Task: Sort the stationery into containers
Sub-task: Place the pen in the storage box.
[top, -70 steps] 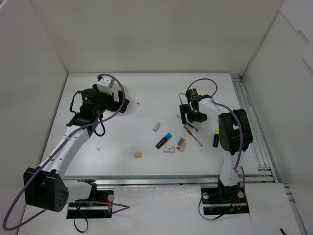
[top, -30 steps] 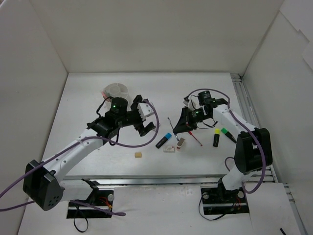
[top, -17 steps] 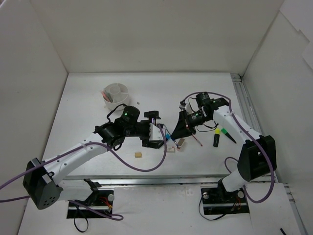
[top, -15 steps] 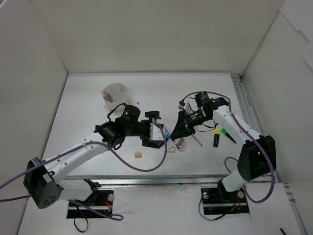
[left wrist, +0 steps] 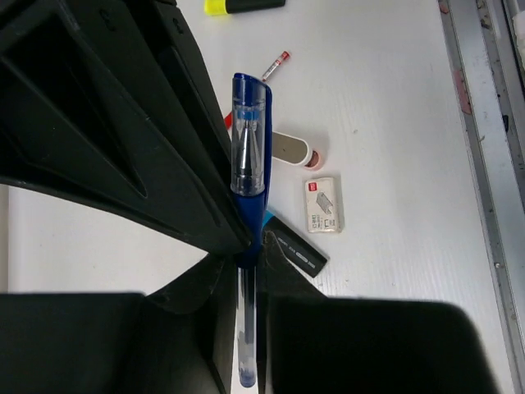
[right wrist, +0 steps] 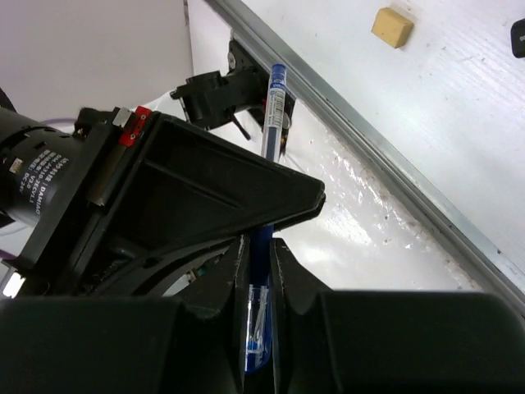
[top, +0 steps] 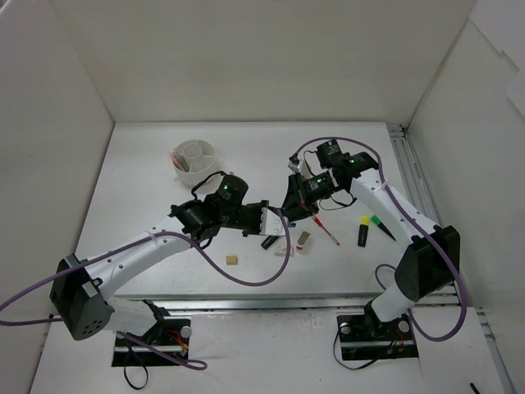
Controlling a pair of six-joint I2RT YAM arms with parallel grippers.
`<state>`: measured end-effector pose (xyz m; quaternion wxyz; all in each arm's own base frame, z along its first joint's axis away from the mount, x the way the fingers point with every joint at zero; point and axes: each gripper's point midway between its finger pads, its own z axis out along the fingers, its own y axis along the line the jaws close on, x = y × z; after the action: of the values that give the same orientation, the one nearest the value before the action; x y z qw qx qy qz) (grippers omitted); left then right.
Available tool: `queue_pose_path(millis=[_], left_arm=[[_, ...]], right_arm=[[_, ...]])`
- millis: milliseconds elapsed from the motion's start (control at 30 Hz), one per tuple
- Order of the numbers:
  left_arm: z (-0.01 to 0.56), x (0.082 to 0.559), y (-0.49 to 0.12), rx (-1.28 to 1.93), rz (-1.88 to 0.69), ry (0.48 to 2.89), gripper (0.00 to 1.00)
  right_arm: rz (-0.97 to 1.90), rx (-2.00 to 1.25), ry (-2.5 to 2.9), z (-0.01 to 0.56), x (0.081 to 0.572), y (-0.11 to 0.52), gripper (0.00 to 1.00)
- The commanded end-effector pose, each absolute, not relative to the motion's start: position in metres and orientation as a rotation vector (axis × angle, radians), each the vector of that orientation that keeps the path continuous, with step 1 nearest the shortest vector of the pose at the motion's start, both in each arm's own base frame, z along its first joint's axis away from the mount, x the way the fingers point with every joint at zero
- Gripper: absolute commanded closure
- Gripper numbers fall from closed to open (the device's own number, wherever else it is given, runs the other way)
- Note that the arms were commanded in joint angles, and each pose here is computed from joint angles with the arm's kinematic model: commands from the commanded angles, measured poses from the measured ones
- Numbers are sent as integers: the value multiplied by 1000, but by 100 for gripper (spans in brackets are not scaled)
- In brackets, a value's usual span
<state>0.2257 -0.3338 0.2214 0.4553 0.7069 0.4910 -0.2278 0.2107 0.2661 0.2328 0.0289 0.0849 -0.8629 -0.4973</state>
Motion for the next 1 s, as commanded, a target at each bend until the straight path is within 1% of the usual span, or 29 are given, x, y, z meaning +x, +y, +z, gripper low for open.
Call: queue_pose_path(millis=[0, 33, 67, 133, 200, 233, 267, 300, 333, 400, 433, 467, 533, 567, 600, 667, 733, 867, 900, 967], left_arm=[[270, 232, -349, 1623, -571, 1092, 100], [273, 231, -348, 1616, -575, 1088, 100], [274, 229, -348, 1609, -580, 1088, 100], [280, 228, -346, 1586, -586, 1085, 100], [281, 228, -345, 1559, -594, 1101, 100], [283, 228, -344, 1547, -592, 1105, 100], [282, 231, -342, 1531, -588, 1115, 100], [282, 234, -340, 1503, -599, 1141, 100], [284, 238, -338, 1477, -605, 1154, 100], [286, 248, -329, 1414, -641, 1195, 100], [287, 251, -325, 1390, -650, 1206, 100], [289, 264, -317, 1338, -635, 1218, 100], [292, 275, -306, 1234, -661, 1273, 100], [297, 285, -300, 1175, -649, 1265, 100], [299, 305, -283, 1092, -605, 1305, 100], [307, 325, -267, 964, -611, 1349, 100], [309, 351, -239, 848, -596, 1412, 100], [324, 399, -195, 647, -501, 1430, 100], [320, 413, -186, 610, -474, 1447, 100], [334, 433, -162, 527, -437, 1439, 100]], right_arm=[[-1550, 267, -2640, 248, 204, 274, 100], [-1544, 260, -2646, 248, 204, 275, 97], [-1537, 261, -2665, 247, 206, 275, 89], [-1531, 269, -2692, 249, 208, 275, 77], [-1525, 277, -2759, 254, 216, 273, 71], [-1543, 293, -2779, 261, 217, 272, 63], [-1564, 299, -2794, 267, 220, 271, 58], [-1593, 302, -2829, 277, 227, 267, 45], [-1597, 274, -2875, 282, 234, 262, 29], [-1594, 221, -3013, 293, 250, 246, 18], [-1573, 171, -3068, 293, 257, 239, 4], [-1537, 111, -3183, 297, 268, 225, 2], [-1505, 26, -3277, 298, 277, 211, 2], [-1500, -33, -3373, 307, 286, 197, 2], [-1480, -68, -3410, 305, 289, 191, 2], [-1456, -133, -3534, 314, 298, 175, 2], [-1408, -170, -3602, 312, 301, 165, 2], [-1379, -144, -3674, 298, 311, 158, 2], [-1370, -154, -3682, 295, 313, 156, 2], [-1360, -176, -3686, 287, 318, 153, 2]])
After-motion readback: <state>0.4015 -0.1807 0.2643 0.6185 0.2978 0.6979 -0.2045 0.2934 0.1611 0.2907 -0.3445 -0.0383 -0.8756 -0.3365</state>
